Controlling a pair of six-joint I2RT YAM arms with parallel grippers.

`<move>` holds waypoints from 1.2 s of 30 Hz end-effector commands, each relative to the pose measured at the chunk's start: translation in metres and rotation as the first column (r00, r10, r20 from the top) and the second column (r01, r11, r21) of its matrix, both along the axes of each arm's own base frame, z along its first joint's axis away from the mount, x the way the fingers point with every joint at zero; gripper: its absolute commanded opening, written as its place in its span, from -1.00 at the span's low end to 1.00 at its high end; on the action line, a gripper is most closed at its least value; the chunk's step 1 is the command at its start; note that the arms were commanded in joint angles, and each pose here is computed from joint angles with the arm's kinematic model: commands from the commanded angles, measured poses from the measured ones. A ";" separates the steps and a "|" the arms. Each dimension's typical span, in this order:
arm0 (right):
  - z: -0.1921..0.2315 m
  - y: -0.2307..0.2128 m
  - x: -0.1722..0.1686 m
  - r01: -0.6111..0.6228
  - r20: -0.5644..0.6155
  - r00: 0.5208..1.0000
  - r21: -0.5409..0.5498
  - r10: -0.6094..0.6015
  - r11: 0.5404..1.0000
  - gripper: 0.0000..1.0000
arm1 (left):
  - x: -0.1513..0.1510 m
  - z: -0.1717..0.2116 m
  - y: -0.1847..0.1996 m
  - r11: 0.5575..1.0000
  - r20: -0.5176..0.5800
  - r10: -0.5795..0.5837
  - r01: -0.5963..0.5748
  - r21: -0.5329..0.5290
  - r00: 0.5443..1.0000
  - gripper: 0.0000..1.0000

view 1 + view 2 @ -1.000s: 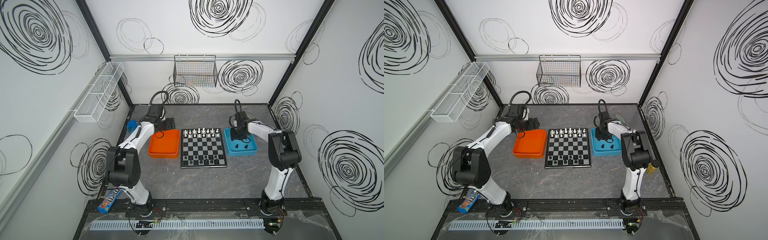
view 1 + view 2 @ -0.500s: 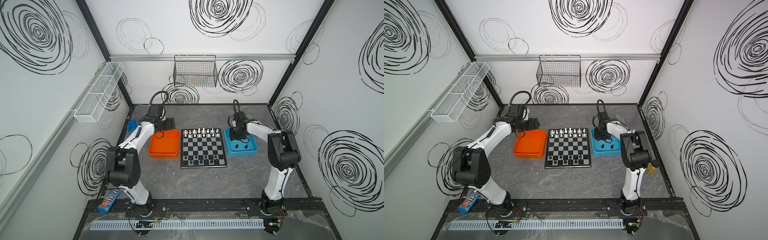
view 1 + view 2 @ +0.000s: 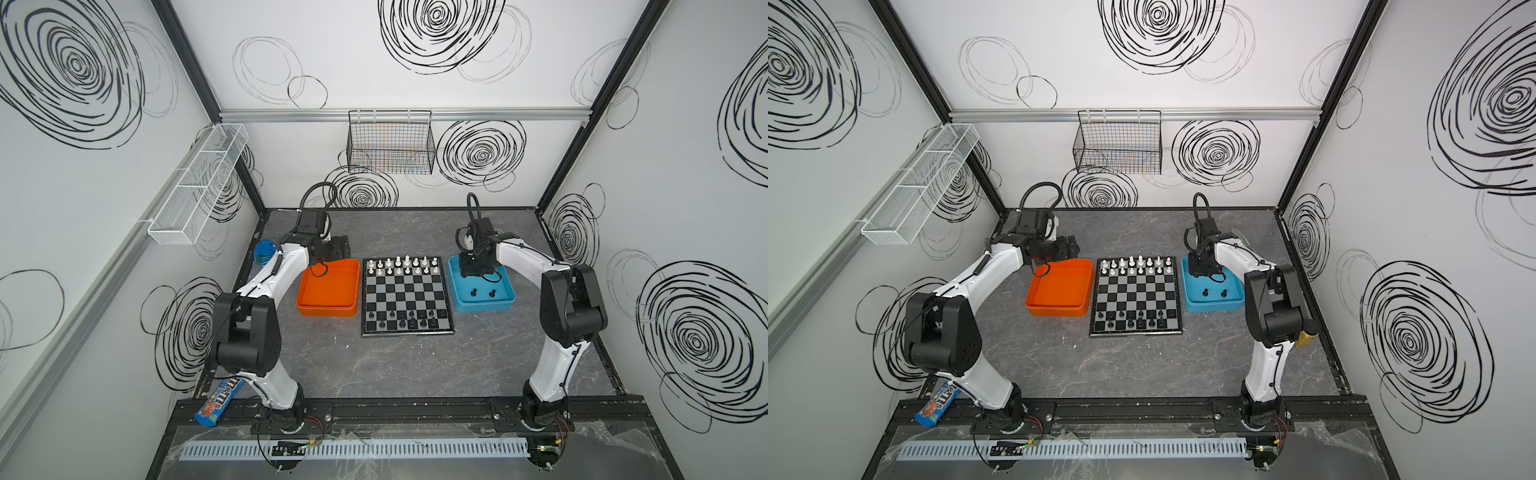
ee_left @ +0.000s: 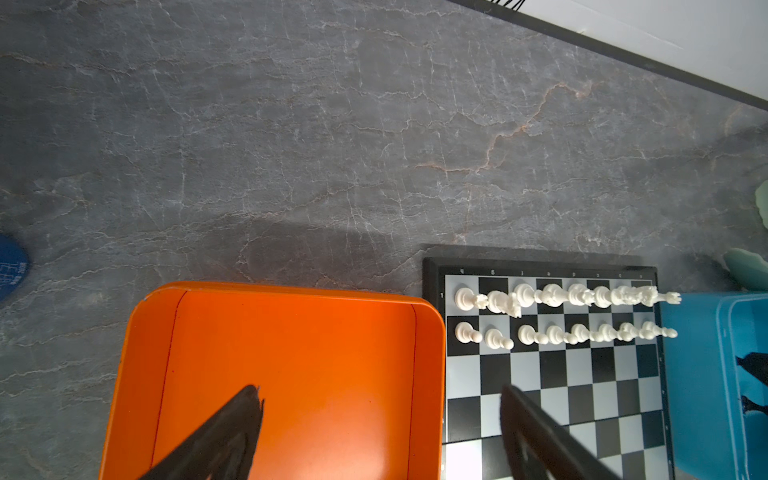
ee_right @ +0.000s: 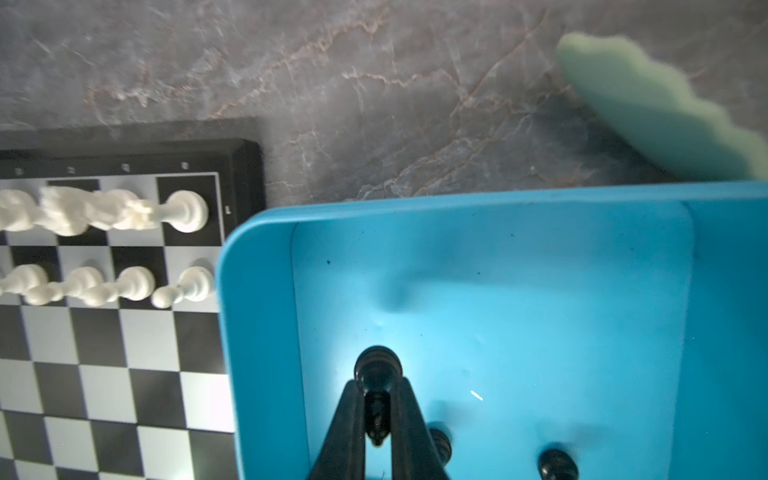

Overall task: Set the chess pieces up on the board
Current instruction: 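Lift the black piece, carry it over the board and lower onto the black back row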

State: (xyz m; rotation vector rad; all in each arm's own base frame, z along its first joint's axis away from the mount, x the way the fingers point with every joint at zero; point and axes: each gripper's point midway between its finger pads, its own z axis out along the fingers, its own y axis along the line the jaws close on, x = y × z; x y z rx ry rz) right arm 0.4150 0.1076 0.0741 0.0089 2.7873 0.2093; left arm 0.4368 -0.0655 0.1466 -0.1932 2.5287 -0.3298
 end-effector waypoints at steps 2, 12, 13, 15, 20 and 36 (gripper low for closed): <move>0.039 0.007 -0.006 -0.045 0.044 0.998 -0.019 0.046 0.999 -0.76 | 0.005 -0.006 0.003 1.000 0.005 0.012 -0.012 -0.005 1.000 0.85; 0.070 0.090 -0.046 -0.251 0.065 0.966 -0.008 0.251 0.968 -0.76 | 0.006 -0.006 0.012 0.999 0.005 0.032 -0.033 0.009 0.999 0.85; 0.071 0.099 -0.050 -0.269 0.064 0.961 0.002 0.269 0.963 -0.76 | 0.006 -0.006 0.013 0.999 0.003 0.034 -0.034 0.011 0.999 0.85; 0.072 0.123 -0.062 -0.316 0.070 0.947 0.017 0.314 0.949 -0.76 | 0.007 -0.007 0.017 0.999 0.002 0.044 -0.044 0.015 0.999 0.85; 0.065 0.170 -0.089 -0.399 0.064 0.916 0.057 0.396 0.915 -0.75 | 0.007 -0.009 0.022 0.998 -0.002 0.058 -0.058 0.021 0.998 0.85; 0.041 0.244 -0.143 -0.525 0.052 0.851 0.092 0.522 0.846 -0.74 | 0.007 -0.010 0.022 0.998 -0.004 0.055 -0.055 0.016 0.998 0.85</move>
